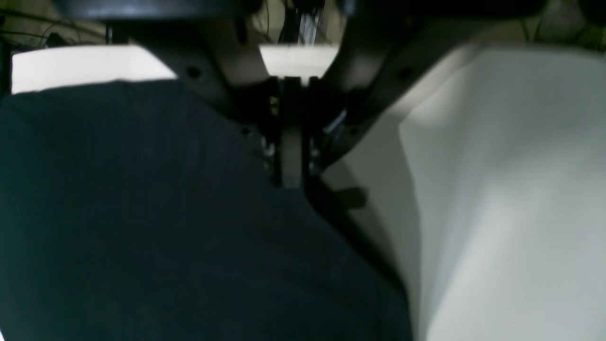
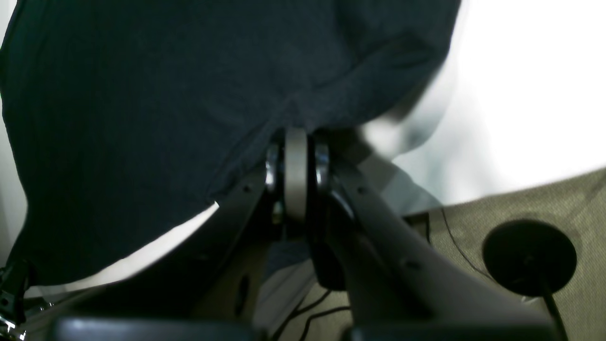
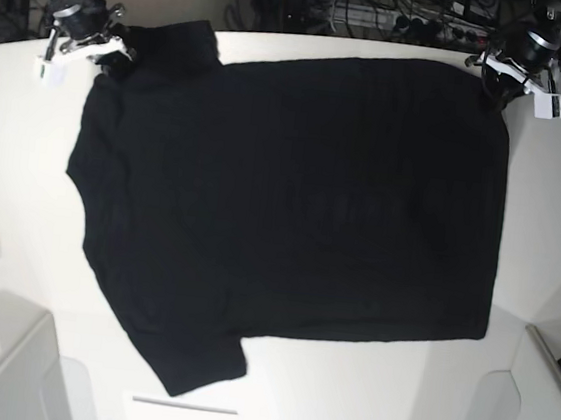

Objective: Fold the T-shirt properly
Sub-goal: 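Drag the shirt by its shoulders toward the robot with both grippers, then lift the shirt shoulders up with both grippers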

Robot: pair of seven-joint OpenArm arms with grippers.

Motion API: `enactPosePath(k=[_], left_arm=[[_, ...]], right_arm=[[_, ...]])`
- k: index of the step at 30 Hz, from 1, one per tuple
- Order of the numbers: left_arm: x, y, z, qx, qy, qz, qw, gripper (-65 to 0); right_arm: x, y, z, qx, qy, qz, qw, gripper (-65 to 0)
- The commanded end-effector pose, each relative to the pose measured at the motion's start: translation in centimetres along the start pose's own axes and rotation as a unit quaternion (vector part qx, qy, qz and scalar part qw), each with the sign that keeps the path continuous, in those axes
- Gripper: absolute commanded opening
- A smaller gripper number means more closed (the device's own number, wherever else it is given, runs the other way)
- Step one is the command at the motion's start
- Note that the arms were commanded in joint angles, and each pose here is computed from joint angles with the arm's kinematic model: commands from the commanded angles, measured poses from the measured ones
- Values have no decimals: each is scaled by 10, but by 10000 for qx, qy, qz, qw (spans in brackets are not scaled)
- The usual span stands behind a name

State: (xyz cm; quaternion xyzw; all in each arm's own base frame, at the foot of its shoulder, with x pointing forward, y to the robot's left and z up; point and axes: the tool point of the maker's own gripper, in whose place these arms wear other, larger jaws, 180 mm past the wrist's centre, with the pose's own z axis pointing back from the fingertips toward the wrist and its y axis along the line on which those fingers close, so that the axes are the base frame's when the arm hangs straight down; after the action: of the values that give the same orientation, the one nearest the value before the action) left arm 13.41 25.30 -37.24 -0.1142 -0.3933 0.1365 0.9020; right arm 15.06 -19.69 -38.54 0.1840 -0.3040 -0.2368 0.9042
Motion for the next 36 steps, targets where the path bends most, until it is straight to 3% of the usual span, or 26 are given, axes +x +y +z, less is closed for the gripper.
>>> enactPosePath(k=[1,8,12,15,27,31,36], left_arm=[[10,-2,4,-53,-152,-59,9999,-650],[18,-6,0,-101,-272,-49,9996,-650],[28,-14,1,-391,-509,441,9970,-650],[35,-7,-2,-188,-613,761,9950,-650],[49,-8,-10,-213,-802,787,9934,-650],[59,1,-17,25,-926,1029,9904,-650],[72,-2,-21,-8,-1077,1049,9886,-650]], right_arm=[[11,5,2,76,-167,81,9998,-650],[29,14,-3,201,-378,116,9990,-650],[38,20,-6,268,-484,143,9984,-650],[44,28,-10,369,-422,188,9983,-650],[79,64,-25,800,-375,401,9953,-650],[88,67,-29,784,-431,187,9958,-650],[98,71,-35,840,-497,120,9952,-650]])
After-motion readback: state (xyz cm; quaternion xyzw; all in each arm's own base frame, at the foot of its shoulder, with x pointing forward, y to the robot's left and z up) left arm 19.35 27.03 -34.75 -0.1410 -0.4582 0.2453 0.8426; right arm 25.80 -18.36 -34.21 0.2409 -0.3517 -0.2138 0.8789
